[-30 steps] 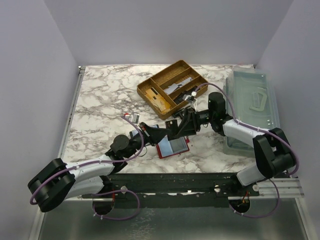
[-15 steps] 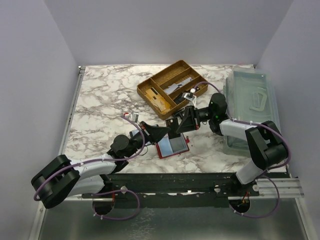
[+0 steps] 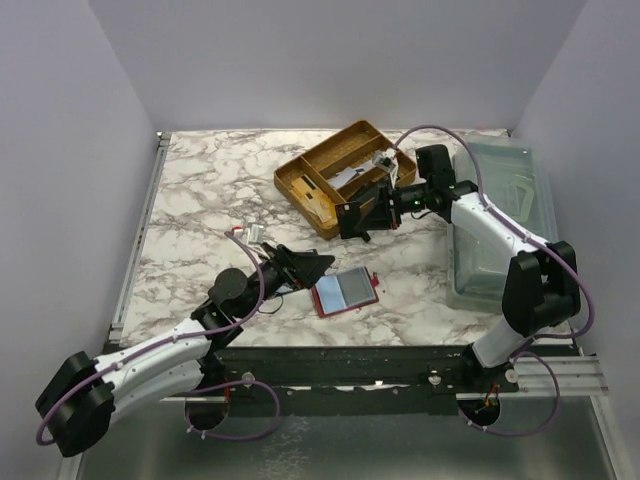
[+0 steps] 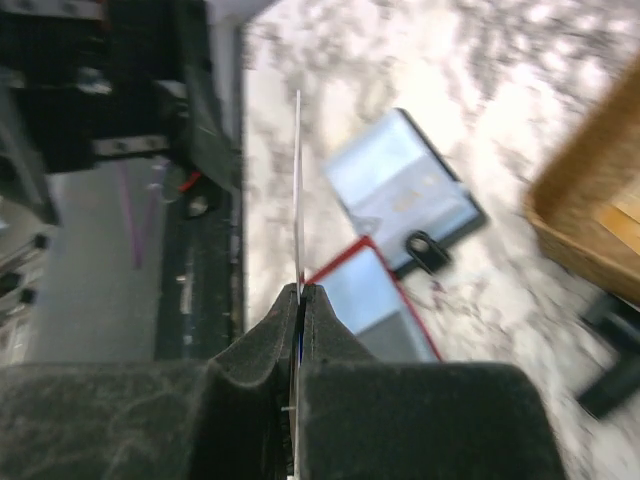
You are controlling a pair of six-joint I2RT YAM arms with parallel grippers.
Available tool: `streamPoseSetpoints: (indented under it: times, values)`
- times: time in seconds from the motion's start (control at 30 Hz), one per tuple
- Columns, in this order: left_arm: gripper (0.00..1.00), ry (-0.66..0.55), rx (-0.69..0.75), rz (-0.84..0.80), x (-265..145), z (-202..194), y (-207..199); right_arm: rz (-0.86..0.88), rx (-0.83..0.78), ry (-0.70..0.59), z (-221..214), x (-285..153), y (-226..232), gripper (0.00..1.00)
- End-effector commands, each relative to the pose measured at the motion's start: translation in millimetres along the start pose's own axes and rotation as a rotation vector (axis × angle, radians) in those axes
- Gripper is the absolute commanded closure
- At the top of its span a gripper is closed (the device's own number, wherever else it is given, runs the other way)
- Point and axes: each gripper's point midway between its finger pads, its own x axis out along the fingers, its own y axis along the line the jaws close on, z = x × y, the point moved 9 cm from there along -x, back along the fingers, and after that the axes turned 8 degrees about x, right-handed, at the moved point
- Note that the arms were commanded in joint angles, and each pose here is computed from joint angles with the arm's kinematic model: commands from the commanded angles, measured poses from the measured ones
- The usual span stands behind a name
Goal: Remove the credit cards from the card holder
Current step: Place the credit card in the storage box.
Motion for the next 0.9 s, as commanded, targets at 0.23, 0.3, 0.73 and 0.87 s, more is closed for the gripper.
streamPoseSetpoints:
  times: [0.23,0.3,0.73,0.87]
  values:
    - [0.01,0.369,0.343,0.347,-25.1,31.2,3.2,-0.492,-0.395,0.412,25.3,-52.0,-24.8,1.00]
    - [0.01,0.429,0.430,0.373,-23.4,34.9,5.7,-0.547,-0.486,0.457,34.3,-59.1,-28.4,1.00]
    - [0.01,0.479,0.559,0.435,-24.0,36.2,18.6,-0.729,-0.870,0.898,63.0,-82.9,-95.5,1.00]
    - [0.01,0.449,0.561,0.439,-27.9,39.6,16.8,-0.812,-0.961,0.941,77.4,-78.1,-116.3,1.00]
